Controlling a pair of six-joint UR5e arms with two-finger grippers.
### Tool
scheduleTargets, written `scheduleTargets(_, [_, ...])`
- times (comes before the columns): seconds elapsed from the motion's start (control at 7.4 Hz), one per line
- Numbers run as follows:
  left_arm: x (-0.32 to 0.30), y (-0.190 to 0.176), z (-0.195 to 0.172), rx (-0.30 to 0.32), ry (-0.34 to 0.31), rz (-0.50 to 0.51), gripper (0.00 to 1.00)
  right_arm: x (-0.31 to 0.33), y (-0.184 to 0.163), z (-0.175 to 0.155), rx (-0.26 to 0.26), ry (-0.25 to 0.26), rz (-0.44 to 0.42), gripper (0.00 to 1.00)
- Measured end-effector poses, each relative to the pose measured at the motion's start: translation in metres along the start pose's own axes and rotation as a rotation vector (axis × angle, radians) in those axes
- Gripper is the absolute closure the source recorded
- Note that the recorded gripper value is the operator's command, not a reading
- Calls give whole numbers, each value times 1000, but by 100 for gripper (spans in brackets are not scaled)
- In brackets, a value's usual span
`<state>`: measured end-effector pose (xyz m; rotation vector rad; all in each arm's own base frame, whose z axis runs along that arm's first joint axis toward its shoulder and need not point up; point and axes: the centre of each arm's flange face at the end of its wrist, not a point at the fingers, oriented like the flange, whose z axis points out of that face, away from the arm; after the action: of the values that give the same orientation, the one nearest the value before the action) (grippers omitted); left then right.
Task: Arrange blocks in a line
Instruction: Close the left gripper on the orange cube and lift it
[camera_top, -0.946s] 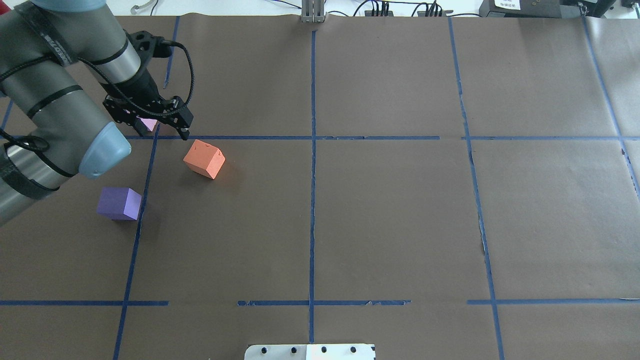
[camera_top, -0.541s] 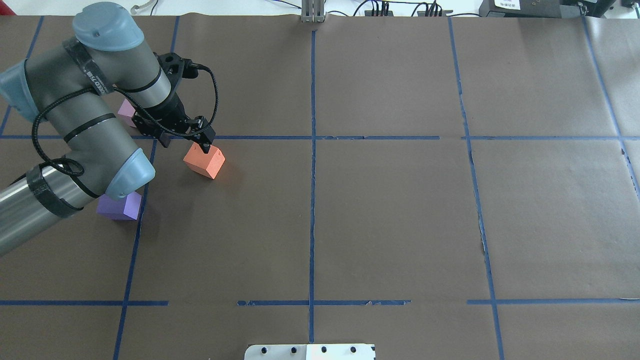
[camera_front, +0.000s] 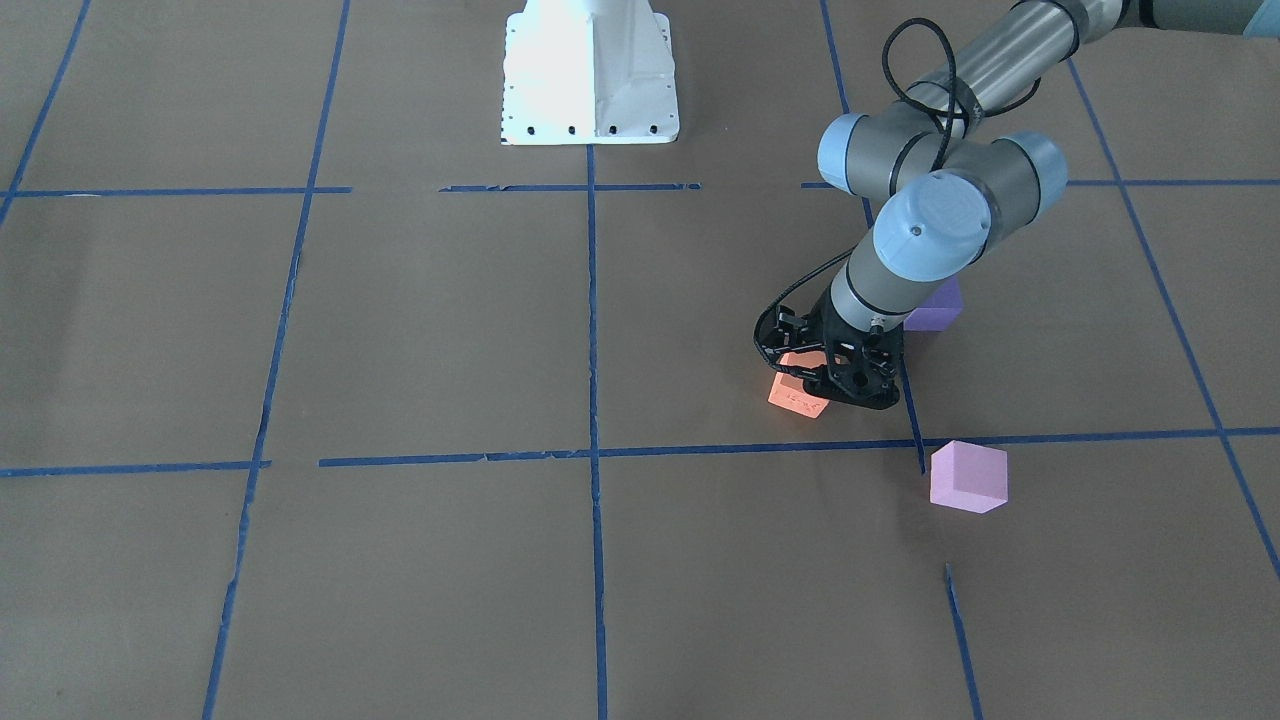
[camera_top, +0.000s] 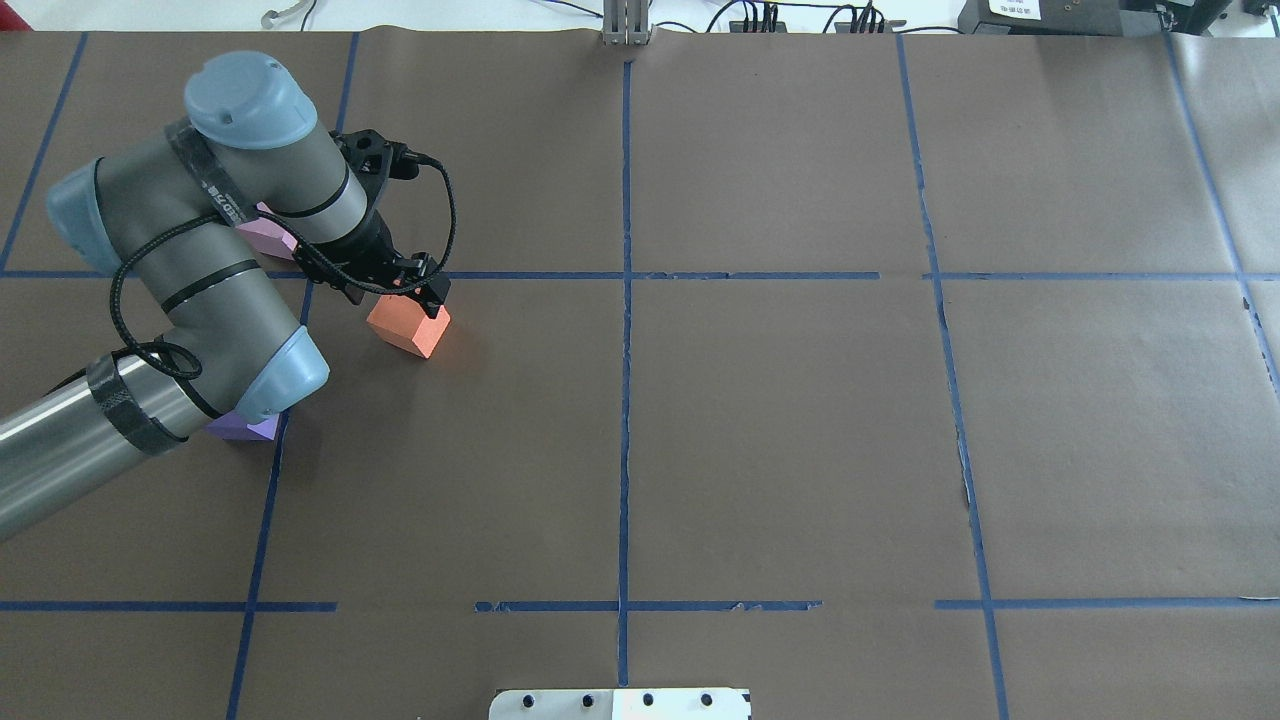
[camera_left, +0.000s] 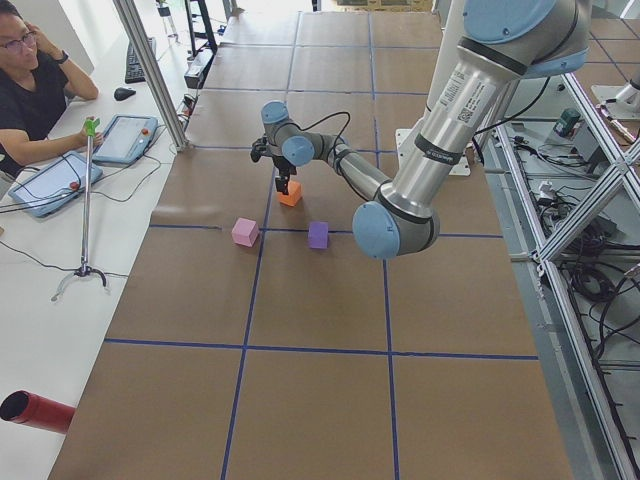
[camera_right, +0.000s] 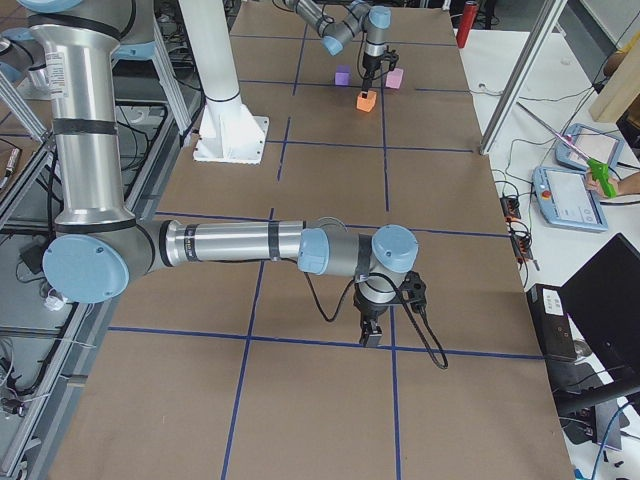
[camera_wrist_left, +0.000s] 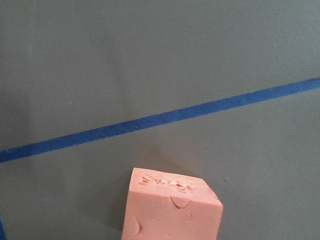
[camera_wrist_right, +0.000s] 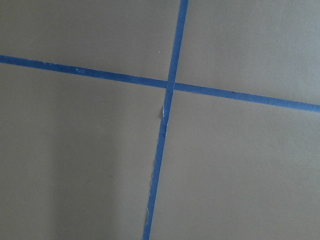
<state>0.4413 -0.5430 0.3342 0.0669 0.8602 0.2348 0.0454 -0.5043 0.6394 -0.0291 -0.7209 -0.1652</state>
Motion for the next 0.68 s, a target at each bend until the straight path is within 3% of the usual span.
scheduleTargets(0.68, [4, 3, 23, 18, -6, -7, 0, 0, 0, 0, 0, 0, 0, 0])
